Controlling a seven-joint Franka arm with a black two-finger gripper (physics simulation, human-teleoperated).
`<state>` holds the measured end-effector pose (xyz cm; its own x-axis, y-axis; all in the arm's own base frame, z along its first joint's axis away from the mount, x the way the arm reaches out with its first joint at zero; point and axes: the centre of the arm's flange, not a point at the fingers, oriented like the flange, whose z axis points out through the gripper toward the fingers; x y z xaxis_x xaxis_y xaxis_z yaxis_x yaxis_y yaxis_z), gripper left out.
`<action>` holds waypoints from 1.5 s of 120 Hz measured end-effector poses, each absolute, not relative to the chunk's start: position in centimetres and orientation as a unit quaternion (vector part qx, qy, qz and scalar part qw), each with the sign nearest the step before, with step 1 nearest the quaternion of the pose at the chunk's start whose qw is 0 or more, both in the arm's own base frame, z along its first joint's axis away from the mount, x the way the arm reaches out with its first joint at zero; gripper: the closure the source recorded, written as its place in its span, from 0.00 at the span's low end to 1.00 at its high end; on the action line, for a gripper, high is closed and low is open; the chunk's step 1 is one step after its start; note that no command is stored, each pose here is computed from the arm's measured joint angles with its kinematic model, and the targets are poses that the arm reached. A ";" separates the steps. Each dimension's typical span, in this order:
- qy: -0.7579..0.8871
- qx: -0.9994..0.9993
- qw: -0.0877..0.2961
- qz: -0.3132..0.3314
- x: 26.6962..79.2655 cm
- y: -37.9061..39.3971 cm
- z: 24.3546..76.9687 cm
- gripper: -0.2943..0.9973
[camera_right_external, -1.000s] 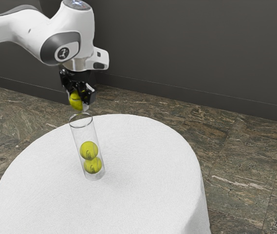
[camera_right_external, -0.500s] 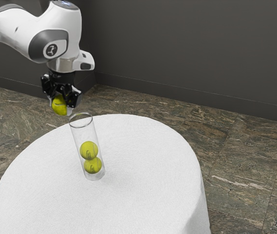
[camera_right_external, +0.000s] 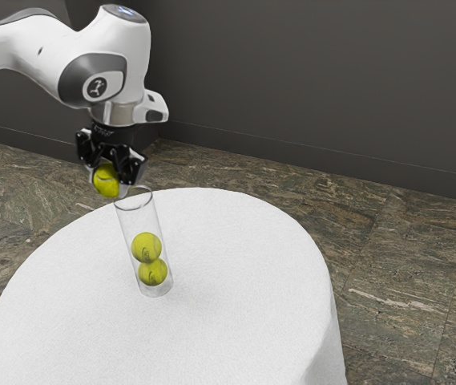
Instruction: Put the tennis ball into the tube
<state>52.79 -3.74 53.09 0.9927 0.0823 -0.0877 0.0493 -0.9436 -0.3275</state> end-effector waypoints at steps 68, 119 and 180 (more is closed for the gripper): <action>-0.056 -0.984 0.166 0.037 54.6 -1.6 51.7 0.53; -0.040 -0.984 0.174 0.015 55.0 -3.4 52.6 0.53; -0.033 -0.993 0.111 0.014 55.2 -6.1 51.7 0.29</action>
